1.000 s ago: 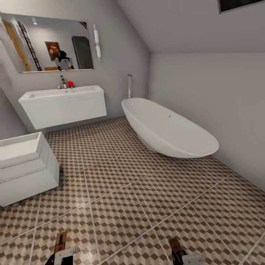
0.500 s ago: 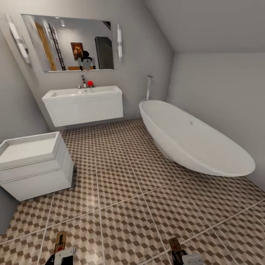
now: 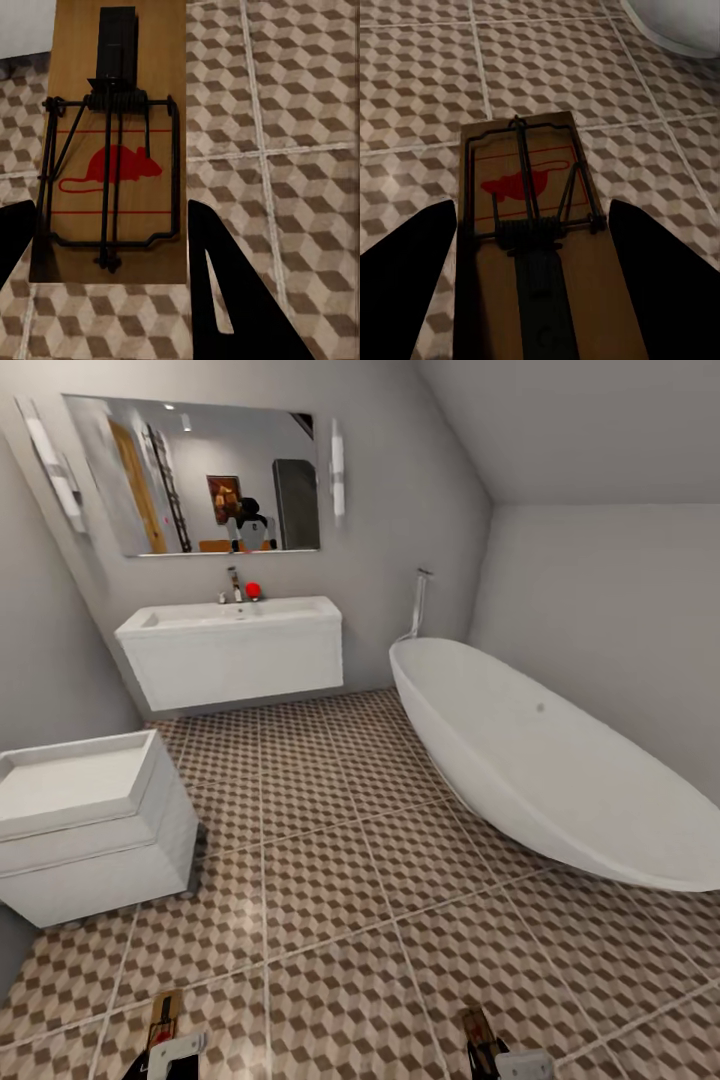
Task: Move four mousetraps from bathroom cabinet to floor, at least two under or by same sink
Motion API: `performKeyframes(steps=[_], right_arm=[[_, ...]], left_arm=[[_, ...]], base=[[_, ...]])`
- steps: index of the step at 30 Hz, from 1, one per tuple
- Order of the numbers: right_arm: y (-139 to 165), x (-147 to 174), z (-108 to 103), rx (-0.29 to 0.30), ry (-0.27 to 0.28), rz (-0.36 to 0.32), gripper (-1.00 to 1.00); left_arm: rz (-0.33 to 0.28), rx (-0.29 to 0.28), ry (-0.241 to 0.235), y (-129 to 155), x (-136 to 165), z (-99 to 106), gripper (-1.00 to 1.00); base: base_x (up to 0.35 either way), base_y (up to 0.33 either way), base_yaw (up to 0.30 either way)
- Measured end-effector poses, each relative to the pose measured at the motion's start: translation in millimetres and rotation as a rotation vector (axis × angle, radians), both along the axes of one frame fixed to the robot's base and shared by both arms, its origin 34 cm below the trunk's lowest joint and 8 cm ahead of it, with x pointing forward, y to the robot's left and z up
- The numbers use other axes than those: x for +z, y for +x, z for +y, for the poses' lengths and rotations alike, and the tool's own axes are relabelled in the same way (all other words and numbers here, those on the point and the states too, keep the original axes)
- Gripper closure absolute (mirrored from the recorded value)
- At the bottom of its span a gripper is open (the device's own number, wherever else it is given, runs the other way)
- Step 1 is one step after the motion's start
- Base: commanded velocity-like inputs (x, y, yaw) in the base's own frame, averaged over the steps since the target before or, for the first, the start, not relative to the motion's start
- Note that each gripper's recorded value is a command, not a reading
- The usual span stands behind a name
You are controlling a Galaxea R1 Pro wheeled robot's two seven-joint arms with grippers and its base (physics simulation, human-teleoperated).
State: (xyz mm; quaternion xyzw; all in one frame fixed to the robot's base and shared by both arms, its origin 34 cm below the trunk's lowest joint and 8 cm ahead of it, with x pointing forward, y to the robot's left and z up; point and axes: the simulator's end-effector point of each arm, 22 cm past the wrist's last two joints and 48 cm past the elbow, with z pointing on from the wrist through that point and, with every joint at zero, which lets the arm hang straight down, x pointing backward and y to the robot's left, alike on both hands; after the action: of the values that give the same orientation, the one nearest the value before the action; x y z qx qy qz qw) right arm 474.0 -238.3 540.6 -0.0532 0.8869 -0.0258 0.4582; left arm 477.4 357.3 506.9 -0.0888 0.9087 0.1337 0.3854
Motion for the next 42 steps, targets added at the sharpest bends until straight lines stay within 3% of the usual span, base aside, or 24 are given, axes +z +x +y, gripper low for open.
performKeyframes(steps=[11,28,42], right_arm=[[0.1,0.0,0.1,0.000,0.000,0.000,1.00],[0.1,0.0,0.3,0.001,0.000,0.000,1.00],[0.1,0.0,0.1,0.000,0.000,0.000,1.00]], left_arm=[[0.000,0.000,0.000,0.0,0.0,0.0,1.00],[0.000,0.000,0.000,0.0,0.0,0.1,1.00],[0.000,0.000,0.000,0.0,0.0,0.1,1.00]], base=[[0.301,-0.151,0.013],[0.292,-0.130,0.255],[0.292,-0.125,0.075]])
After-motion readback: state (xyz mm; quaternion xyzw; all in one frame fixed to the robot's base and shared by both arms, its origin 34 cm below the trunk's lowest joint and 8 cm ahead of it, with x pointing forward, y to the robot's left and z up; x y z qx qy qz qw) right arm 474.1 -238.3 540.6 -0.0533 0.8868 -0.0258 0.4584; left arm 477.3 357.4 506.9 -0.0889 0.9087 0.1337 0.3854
